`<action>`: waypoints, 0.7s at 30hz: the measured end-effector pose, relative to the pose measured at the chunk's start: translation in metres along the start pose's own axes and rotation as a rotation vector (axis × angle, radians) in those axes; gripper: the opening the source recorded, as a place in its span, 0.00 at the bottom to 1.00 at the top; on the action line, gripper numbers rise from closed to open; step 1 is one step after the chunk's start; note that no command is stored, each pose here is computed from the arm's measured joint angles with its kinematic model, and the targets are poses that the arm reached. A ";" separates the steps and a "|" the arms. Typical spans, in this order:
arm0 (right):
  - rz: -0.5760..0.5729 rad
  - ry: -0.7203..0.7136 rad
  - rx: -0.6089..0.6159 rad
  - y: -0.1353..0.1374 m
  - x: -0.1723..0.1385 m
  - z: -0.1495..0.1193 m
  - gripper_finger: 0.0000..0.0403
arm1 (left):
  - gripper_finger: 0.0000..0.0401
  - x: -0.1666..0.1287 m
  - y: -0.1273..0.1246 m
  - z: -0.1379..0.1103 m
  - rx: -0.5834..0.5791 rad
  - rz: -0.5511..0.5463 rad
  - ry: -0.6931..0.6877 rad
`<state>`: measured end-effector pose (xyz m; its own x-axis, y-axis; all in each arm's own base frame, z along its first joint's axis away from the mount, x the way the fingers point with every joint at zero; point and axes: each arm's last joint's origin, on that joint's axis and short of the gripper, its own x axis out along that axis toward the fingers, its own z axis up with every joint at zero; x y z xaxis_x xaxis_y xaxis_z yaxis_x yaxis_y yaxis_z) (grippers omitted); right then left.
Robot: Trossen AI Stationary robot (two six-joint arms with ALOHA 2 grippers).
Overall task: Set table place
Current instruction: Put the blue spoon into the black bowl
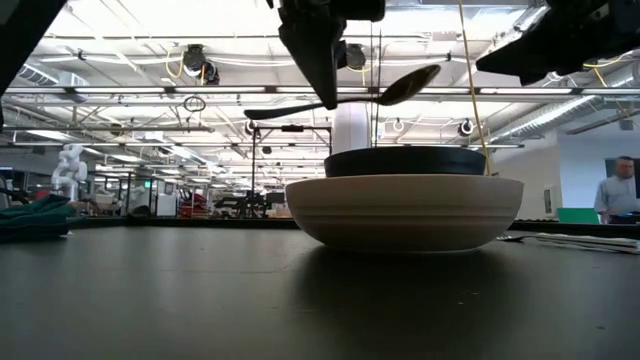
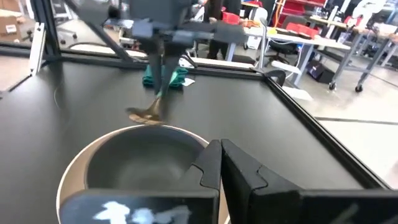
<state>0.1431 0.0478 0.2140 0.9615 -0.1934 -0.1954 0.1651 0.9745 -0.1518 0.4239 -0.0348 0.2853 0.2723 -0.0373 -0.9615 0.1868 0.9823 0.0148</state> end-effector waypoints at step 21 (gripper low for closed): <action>-0.005 -0.077 0.064 -0.012 -0.017 -0.018 0.00 | 0.05 0.015 0.000 0.010 0.054 0.038 -0.038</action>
<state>0.1205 0.0373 0.2013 0.9744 -0.1908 -0.1190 0.1808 0.9794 -0.0903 0.4374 -0.0367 0.2732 0.3154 -0.0084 -0.9489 0.2265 0.9717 0.0667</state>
